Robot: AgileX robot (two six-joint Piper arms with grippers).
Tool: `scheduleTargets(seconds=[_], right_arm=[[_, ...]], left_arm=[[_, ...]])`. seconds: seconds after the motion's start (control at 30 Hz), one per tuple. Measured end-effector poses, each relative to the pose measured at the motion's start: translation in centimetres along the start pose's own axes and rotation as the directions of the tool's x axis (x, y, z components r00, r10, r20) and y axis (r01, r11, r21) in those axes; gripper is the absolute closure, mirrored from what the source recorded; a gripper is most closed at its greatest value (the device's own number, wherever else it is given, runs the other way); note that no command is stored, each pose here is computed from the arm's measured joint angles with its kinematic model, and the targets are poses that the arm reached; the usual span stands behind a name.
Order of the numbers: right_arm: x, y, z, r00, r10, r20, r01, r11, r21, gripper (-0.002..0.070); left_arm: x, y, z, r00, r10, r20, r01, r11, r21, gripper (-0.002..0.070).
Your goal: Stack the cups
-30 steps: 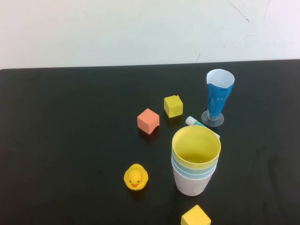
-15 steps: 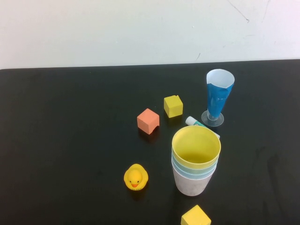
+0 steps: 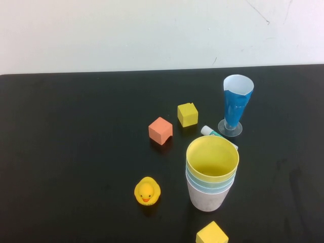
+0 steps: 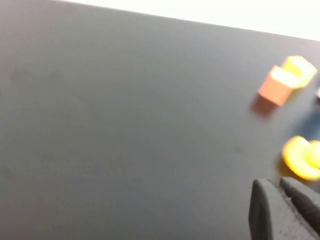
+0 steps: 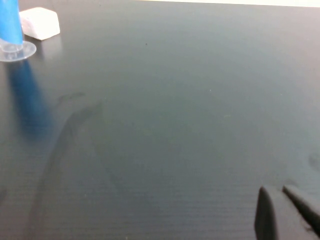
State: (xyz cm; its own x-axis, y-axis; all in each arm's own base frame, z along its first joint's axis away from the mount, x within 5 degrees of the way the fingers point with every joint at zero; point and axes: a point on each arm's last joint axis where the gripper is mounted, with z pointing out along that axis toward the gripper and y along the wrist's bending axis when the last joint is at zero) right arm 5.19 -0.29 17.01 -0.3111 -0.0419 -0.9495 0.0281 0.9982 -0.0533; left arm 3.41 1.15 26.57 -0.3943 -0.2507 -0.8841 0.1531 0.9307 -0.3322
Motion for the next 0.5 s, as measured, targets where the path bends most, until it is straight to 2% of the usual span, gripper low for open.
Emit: scheduleTargets(seconds=[0.1,0.2,0.27,0.37,0.43,0.5], right_arm=[[0.0,0.0,0.0,1.0,0.0,0.0,0.0,1.0,0.001,0.0678],[0.0,0.0,0.0,1.0,-0.002,0.0,0.002,1.0,0.001,0.0678],[0.0,0.0,0.0,1.0,-0.002,0.0,0.002,1.0,0.002,0.0678],[0.0,0.0,0.0,1.0,-0.004,0.0,0.004,1.0,0.002,0.0678],[0.0,0.0,0.0,1.0,-0.006,0.0,0.006,1.0,0.003,0.0678],[0.0,0.0,0.0,1.0,-0.006,0.0,0.006,1.0,0.003,0.0678]], left_arm=[[1.0,-0.4,0.5,0.998,-0.055,-0.041,0.057,0.998,0.037,0.0677],[1.6,-0.6,0.8,0.996,-0.08,-0.027,0.08,0.997,0.022,0.0677],[2.0,-0.7,1.3,1.0,-0.028,0.008,0.028,1.0,0.01,0.0677],[2.9,-0.6,2.5,0.987,0.132,0.093,-0.131,0.991,-0.026,0.0677],[3.8,-0.2,3.3,0.965,0.231,0.126,-0.222,0.972,-0.08,0.0677],[4.6,0.4,4.0,0.953,0.269,0.136,-0.251,0.958,-0.139,0.0677]])
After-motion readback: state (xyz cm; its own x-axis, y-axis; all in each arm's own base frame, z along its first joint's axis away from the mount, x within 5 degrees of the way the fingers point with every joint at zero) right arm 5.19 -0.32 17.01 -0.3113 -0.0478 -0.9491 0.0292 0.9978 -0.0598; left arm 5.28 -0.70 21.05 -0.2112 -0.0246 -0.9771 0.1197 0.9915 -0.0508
